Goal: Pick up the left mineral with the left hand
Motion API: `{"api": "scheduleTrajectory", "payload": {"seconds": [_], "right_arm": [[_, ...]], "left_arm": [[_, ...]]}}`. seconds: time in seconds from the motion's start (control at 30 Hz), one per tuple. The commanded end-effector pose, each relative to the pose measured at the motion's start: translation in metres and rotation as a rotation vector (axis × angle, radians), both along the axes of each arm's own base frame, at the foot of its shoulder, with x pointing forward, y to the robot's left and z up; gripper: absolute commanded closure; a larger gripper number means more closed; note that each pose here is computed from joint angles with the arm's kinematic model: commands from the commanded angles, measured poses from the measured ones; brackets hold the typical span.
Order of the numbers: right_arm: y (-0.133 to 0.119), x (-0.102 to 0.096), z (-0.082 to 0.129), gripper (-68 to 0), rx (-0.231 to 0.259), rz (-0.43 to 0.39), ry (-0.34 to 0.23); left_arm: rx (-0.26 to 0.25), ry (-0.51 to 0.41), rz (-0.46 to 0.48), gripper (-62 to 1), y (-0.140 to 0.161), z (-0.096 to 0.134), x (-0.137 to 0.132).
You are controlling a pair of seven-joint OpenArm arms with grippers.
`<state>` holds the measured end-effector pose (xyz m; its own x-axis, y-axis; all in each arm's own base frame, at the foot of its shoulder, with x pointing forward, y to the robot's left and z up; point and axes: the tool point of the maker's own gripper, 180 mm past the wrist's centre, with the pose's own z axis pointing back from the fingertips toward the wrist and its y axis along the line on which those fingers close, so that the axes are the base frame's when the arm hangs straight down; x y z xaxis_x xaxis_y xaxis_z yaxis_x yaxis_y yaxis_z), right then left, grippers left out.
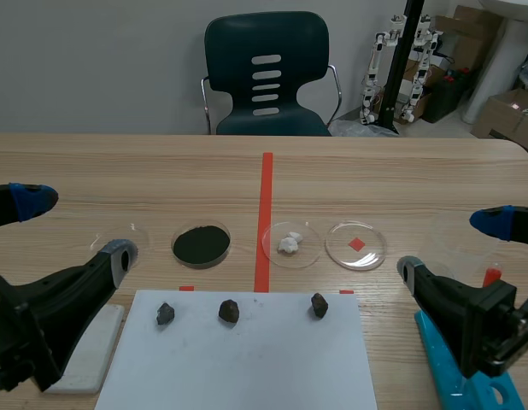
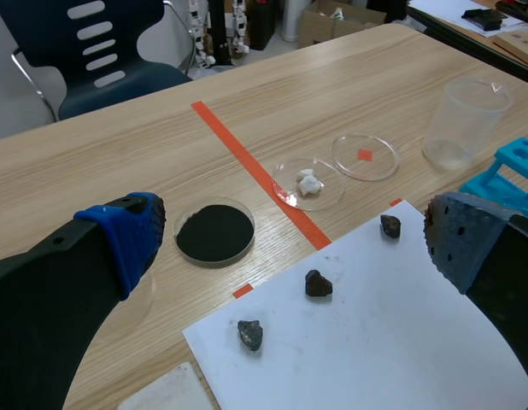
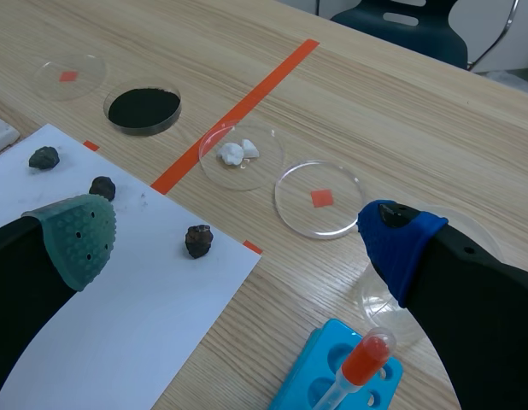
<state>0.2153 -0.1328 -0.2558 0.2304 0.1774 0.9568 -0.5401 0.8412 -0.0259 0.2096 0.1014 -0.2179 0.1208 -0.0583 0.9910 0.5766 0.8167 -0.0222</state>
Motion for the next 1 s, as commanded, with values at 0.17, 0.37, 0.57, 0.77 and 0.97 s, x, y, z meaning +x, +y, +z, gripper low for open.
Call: {"api": "scheduleTrajectory", "payload": {"seconds": [0.17, 0.37, 0.57, 0.77, 0.97], "right_arm": [[0.002, 0.003, 0.011, -59.1, 0.017, 0.005, -0.036], [0.002, 0.003, 0.011, -59.1, 0.017, 0.005, -0.036], [0.002, 0.003, 0.011, -59.1, 0.017, 0.005, -0.036], [0.002, 0.003, 0.011, -59.1, 0.017, 0.005, -0.036], [0.002, 0.003, 0.011, -59.1, 0.018, 0.005, -0.036]], "left_arm": [[-0.018, -0.024, -0.004, -62.3, -0.002, 0.008, 0.001], [-0.018, -0.025, -0.004, -62.3, -0.002, 0.008, 0.001], [-0.018, -0.025, -0.004, -62.3, -0.002, 0.008, 0.001], [0.001, -0.037, 0.066, -62.3, 0.008, 0.008, 0.008], [0.027, -0.023, 0.122, -62.3, 0.015, 0.002, 0.011]]}}
